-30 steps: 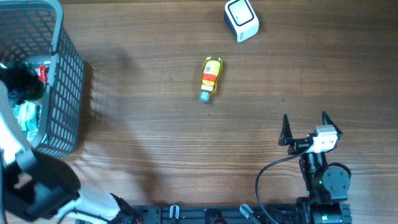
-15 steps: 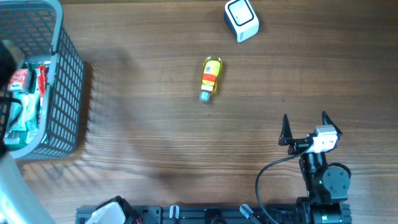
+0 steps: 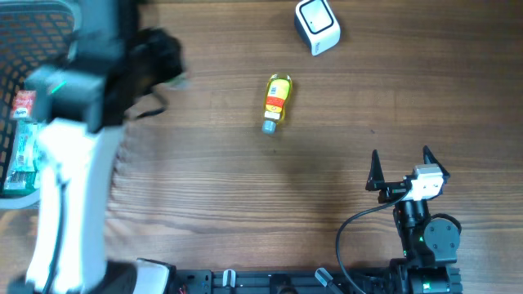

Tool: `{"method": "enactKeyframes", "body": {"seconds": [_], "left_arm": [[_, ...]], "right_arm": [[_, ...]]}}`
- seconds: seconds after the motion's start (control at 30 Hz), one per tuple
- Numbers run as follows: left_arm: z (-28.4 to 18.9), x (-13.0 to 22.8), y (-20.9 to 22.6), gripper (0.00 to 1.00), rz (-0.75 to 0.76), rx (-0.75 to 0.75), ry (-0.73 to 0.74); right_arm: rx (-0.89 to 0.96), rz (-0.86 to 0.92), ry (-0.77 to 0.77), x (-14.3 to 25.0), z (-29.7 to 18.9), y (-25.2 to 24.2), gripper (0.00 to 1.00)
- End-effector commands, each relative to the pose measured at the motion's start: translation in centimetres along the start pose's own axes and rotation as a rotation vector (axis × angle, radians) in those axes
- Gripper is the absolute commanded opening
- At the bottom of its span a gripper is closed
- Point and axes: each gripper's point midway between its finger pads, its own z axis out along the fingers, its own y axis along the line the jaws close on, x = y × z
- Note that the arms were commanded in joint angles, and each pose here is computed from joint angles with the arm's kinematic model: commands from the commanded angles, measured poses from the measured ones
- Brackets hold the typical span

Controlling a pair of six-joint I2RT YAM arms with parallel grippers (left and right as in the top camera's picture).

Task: Scan the item barcode
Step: 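Carry the green-capped jar out and set it beside the yellow bottle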

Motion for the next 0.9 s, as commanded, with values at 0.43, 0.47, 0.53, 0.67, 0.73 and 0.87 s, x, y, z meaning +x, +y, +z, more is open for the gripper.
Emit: {"method": "enactKeyframes", "body": {"seconds": [0.43,0.47,0.53,0.67,0.73,0.87], "left_arm": [[17.3,8.8,-2.9,0.18,-0.041,-0.227,0.355],[17.6,9.4,-2.8,0.18,-0.031,-0.240,0.373],[18.3,10.9,-2.6,0.18,-0.009,-0.272,0.422],[17.8,12.5,-1.7,0.19,0.018,-0.319,0.490],[17.2,13.4,-0.8,0.20,0.042,-0.357,0.541],[16.8,14.9,0.4,0.21,0.077,-0.413,0.616]], "right_arm": [[0.023,-0.018,-0.008,-0.2,0.0,-0.4,1.00],[0.023,-0.018,-0.008,-0.2,0.0,-0.4,1.00],[0.023,-0.018,-0.008,-0.2,0.0,-0.4,1.00],[0.023,-0.018,-0.008,-0.2,0.0,-0.4,1.00],[0.023,-0.018,-0.008,-0.2,0.0,-0.4,1.00],[0.023,-0.018,-0.008,-0.2,0.0,-0.4,1.00]]}}
